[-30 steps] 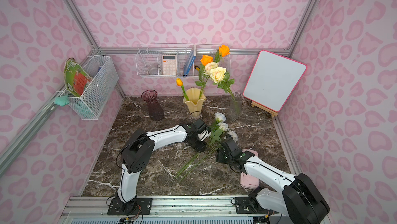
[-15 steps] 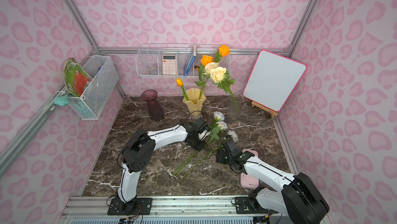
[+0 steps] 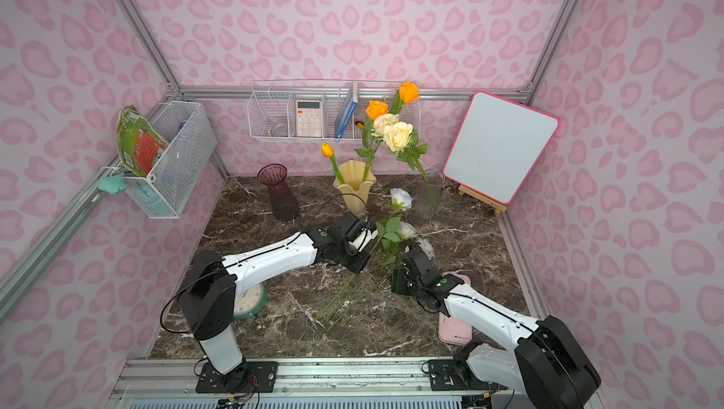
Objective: Arrange the flowers in different vases according to their colors
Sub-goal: Pick up the flower at the center of the board, then insert the flower into the vase.
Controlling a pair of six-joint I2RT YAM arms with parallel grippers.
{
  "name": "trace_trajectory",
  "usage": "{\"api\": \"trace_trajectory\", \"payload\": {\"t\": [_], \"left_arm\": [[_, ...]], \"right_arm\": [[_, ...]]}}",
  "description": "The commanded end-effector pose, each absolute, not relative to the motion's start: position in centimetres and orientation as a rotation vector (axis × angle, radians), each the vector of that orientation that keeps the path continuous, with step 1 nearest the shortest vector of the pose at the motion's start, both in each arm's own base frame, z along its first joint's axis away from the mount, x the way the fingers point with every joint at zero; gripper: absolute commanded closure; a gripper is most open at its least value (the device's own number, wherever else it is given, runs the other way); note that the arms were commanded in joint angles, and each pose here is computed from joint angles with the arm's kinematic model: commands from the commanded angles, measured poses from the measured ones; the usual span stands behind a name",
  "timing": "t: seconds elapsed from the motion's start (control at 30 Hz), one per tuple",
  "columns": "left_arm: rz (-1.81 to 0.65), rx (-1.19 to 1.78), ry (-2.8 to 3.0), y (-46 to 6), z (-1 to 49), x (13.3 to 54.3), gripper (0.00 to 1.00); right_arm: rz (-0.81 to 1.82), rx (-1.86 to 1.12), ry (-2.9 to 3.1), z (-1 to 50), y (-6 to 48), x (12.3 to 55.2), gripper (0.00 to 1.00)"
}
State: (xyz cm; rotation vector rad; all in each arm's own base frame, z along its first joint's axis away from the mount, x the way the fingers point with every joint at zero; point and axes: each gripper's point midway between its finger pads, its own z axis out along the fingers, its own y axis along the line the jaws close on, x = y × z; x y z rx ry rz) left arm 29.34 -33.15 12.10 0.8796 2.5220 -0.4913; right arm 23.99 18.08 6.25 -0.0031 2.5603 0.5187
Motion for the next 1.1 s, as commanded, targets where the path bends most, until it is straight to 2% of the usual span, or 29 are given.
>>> {"api": "trace_trajectory", "payload": {"t": [0.0,0.23,0.5,0.63,0.8,1.07], "left_arm": [[-0.506,0.84,2.481,-32.9,13.7,29.4,1.0],[-0.46,0.776,2.316,-30.0,19.8,29.0,1.0],[-0.427,0.688,1.89,-23.9,32.8,26.0,1.0],[-0.314,0.557,1.66,-20.2,38.8,25.8,1.0],[-0.026,0.444,1.454,-16.7,44.7,28.6,1.0],[0.067,0.295,1.285,-12.2,51.4,34.4,1.0]], "right_arm": [[0.533,-0.028,2.531,6.9,18.6,24.6,0.36],[0.538,-0.044,2.523,7.0,18.9,24.8,0.36],[0.538,-0.066,2.52,7.3,19.4,25.4,0.36],[0.544,-0.077,2.518,7.4,20.0,25.8,0.36],[0.553,-0.107,2.521,7.5,21.2,26.2,0.36],[0.55,-0.17,2.552,6.5,23.5,26.8,0.38]]}}
